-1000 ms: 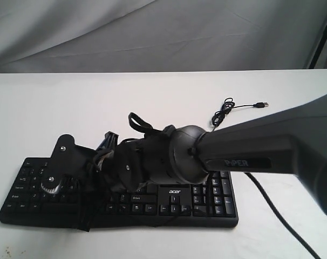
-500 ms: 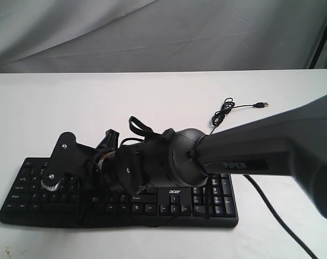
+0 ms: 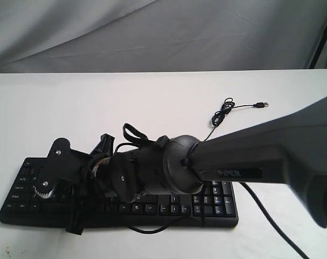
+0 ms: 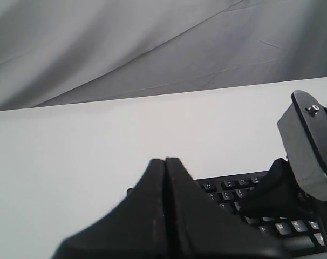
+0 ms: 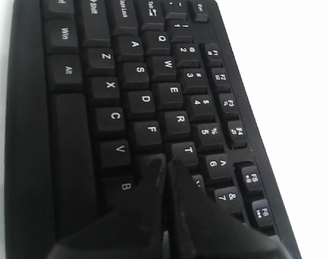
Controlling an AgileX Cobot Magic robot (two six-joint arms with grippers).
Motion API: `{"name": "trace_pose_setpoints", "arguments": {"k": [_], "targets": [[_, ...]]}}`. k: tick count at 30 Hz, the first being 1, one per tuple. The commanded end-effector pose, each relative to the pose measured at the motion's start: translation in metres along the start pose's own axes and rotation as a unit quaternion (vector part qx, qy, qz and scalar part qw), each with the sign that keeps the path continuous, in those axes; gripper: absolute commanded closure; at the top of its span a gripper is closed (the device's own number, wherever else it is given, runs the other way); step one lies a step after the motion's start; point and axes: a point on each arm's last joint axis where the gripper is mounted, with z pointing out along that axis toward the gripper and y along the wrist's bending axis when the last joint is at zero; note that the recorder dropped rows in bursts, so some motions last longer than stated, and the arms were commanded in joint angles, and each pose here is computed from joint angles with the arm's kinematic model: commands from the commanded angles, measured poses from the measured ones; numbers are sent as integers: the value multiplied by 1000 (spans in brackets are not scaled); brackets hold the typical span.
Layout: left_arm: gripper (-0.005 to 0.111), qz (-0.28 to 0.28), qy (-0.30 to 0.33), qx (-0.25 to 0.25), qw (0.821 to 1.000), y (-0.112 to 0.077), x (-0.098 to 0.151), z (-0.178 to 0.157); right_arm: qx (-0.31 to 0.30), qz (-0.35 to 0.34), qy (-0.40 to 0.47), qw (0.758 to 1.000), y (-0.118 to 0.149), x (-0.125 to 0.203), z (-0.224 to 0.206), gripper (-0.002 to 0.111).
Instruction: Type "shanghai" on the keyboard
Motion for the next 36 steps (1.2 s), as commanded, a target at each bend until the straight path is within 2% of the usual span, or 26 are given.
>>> {"name": "trace_pose_setpoints", "arguments": {"k": [1, 15, 24, 31, 36], "targets": [[107, -1, -2, 2, 1000, 0, 1, 0, 5, 2, -3, 1000, 0, 0, 0, 108], [107, -1, -2, 2, 1000, 0, 1, 0, 0, 10, 9, 1000, 3, 9, 9, 108], [107, -1, -2, 2, 1000, 0, 1, 0, 14, 4, -24, 1000, -8, -14, -10, 108], [107, -1, -2, 2, 1000, 0, 1, 0, -16, -3, -42, 999, -12, -48, 15, 108], [107, -1, -2, 2, 1000, 0, 1, 0, -52, -17, -39, 998, -3, -61, 42, 108]]}}
